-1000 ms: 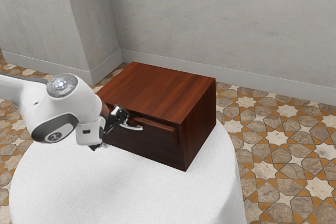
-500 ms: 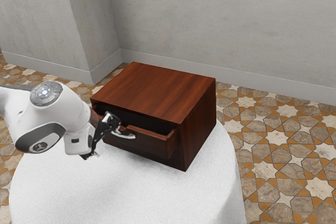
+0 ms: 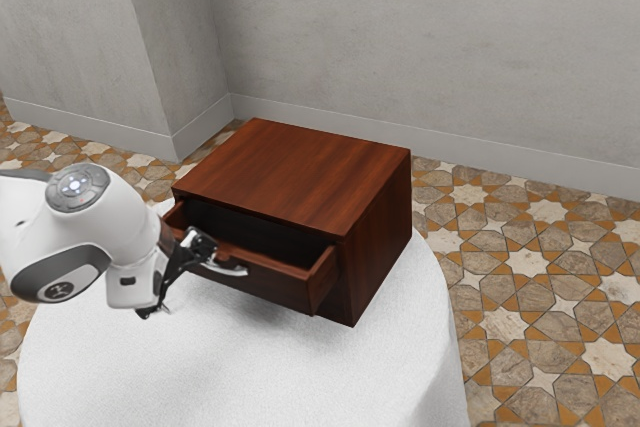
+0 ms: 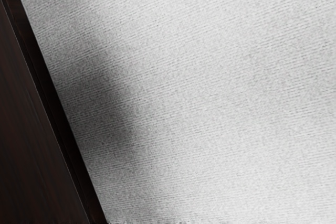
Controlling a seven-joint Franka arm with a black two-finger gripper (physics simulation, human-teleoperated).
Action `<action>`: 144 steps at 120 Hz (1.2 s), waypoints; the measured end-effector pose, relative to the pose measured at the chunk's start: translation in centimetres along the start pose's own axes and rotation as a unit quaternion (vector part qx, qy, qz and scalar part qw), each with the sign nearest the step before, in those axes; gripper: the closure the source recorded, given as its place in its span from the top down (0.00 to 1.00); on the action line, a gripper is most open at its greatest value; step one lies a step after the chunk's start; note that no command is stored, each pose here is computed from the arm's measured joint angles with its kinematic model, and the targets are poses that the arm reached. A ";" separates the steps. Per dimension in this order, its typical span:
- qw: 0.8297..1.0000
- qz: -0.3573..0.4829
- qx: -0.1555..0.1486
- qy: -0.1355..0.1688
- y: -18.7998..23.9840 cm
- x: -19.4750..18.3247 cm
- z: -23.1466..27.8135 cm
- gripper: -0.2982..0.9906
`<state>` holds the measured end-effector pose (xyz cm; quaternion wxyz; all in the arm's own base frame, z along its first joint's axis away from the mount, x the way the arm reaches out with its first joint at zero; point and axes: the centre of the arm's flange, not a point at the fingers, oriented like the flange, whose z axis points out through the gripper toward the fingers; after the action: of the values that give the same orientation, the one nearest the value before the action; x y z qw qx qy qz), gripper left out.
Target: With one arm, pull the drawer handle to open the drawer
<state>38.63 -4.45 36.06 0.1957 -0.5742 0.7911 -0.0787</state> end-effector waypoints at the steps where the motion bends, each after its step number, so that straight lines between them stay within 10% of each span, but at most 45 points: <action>1: 1.000 0.000 -0.001 -0.001 0.0 0.0 0.0 0.77; 45: 1.000 -0.005 -0.011 -0.010 0.9 -0.2 -1.8 0.67; 144: 0.997 -0.076 0.004 0.008 0.2 0.0 -0.9 0.77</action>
<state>38.11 -4.45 36.84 0.1852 -0.6308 0.7466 -0.1015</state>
